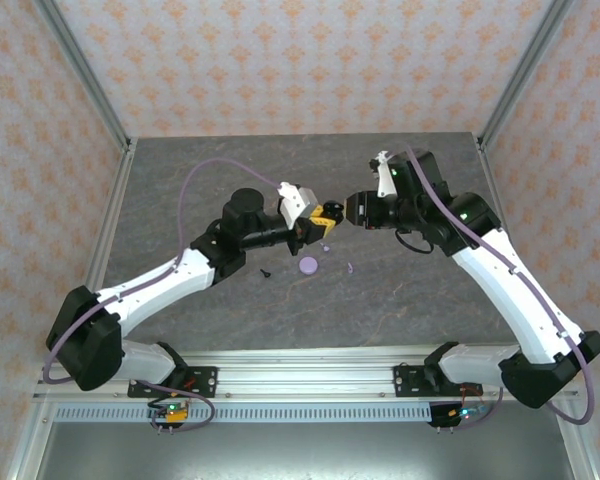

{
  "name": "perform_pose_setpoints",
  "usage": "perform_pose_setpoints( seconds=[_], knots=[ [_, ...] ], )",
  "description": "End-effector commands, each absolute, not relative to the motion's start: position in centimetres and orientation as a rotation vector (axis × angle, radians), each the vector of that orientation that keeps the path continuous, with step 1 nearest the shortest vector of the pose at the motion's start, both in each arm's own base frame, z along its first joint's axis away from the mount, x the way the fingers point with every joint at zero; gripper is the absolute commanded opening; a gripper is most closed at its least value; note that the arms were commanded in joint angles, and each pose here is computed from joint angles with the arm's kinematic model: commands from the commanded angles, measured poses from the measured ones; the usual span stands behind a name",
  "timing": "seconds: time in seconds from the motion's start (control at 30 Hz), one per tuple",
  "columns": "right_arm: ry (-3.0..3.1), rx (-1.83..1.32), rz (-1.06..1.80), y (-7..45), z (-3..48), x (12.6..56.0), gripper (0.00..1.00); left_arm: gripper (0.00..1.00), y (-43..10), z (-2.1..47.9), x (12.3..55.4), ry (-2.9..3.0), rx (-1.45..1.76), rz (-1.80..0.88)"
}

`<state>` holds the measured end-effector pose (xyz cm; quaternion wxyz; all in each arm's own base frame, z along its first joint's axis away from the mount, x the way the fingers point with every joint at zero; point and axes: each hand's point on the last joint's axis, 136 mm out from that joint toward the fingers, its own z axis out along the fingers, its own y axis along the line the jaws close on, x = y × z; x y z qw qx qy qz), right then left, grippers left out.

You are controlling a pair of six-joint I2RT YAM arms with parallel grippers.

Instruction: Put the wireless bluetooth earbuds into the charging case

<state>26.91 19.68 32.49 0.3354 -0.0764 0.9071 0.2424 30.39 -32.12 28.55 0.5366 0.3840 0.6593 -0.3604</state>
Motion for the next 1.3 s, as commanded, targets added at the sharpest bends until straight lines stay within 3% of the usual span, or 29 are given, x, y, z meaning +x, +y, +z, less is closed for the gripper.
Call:
perform_pose_setpoints(
  seconds=[0.0,0.23,0.47,0.83,1.27],
  knots=[
    [2.353,-0.097,0.471,16.9,31.7,27.5,0.39,0.07,-31.0,31.3,31.4,1.552,0.853,-0.869],
    [2.505,-0.106,0.5,18.6,26.1,28.1,0.4,0.07,-26.7,31.0,32.8,1.695,0.7,-0.814],
    [2.625,-0.197,0.762,25.5,19.7,28.4,0.4,0.08,-22.6,30.2,31.6,1.801,0.584,-0.716],
    [2.727,-0.416,0.905,35.4,11.7,27.5,0.38,0.09,-18.4,29.6,27.8,1.917,0.492,-0.611],
    [2.808,-0.645,0.782,41.1,6.8,27.0,0.37,0.09,-16.6,30.7,25.9,1.904,0.437,-0.583]
  ],
)
